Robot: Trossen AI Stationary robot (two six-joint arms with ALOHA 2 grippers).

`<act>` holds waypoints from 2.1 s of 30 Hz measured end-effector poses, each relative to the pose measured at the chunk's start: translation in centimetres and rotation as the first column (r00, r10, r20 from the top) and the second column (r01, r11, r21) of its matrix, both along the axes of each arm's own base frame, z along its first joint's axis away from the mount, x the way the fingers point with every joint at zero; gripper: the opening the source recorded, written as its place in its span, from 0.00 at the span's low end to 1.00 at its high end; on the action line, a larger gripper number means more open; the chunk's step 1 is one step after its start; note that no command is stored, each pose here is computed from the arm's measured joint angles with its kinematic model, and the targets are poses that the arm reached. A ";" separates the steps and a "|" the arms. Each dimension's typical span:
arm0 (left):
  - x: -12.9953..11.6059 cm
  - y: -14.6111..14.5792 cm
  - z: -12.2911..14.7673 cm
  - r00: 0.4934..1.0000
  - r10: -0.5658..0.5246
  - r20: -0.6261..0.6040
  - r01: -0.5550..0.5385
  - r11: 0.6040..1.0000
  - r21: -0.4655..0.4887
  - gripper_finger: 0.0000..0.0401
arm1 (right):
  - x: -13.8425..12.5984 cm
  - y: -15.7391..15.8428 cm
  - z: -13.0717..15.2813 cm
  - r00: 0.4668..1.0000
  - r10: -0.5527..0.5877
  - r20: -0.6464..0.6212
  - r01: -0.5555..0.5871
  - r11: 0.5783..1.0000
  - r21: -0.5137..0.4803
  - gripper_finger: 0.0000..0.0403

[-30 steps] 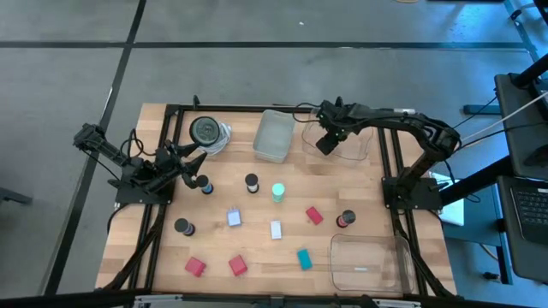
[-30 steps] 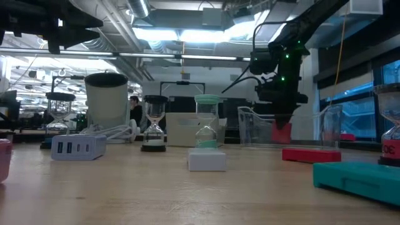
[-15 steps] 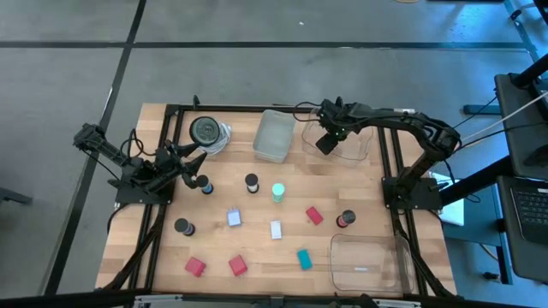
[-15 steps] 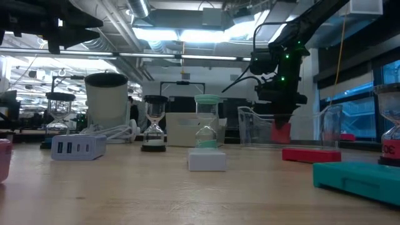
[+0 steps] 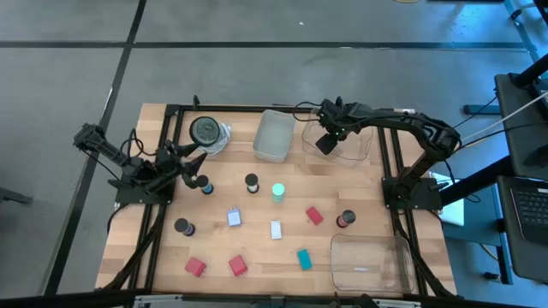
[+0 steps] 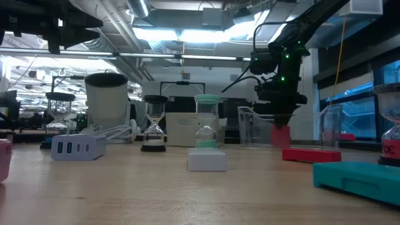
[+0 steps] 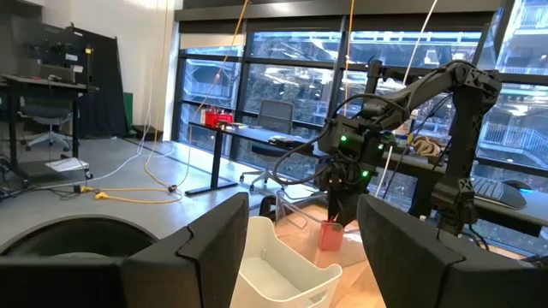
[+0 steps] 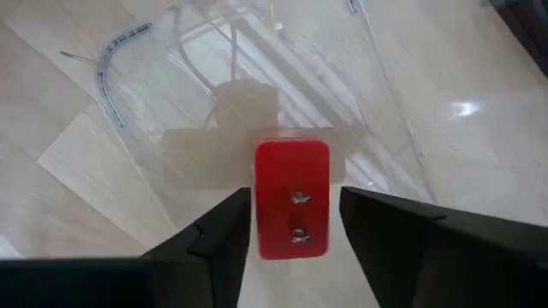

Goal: Pick & Place Office items
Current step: Put the top right red charger adapter into the top transparent bin, then put the blue charger adapter into the top transparent bin

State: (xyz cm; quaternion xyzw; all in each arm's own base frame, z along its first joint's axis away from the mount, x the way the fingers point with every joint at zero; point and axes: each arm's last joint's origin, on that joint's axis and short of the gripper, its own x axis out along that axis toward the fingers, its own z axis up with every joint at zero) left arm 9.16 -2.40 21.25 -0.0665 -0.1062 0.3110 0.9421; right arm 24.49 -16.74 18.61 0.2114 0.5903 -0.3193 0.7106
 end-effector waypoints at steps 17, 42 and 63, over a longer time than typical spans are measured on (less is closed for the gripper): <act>0.0 0.0 0.0 1.000 -0.004 0.001 0.004 1.000 0.002 0.54 | 0.4 -0.2 5.2 0.993 0.032 -0.110 -0.033 0.999 -0.003 0.62; 4.4 -2.9 4.7 0.914 -0.170 -0.369 0.205 0.977 0.057 0.66 | -1.7 10.0 17.6 0.961 0.170 0.220 -0.101 0.951 -0.293 0.58; 10.4 -8.1 0.5 0.291 -0.427 -0.856 0.749 0.659 -0.075 0.74 | -1.4 11.6 17.5 0.951 0.233 0.206 -0.169 0.943 -0.286 0.58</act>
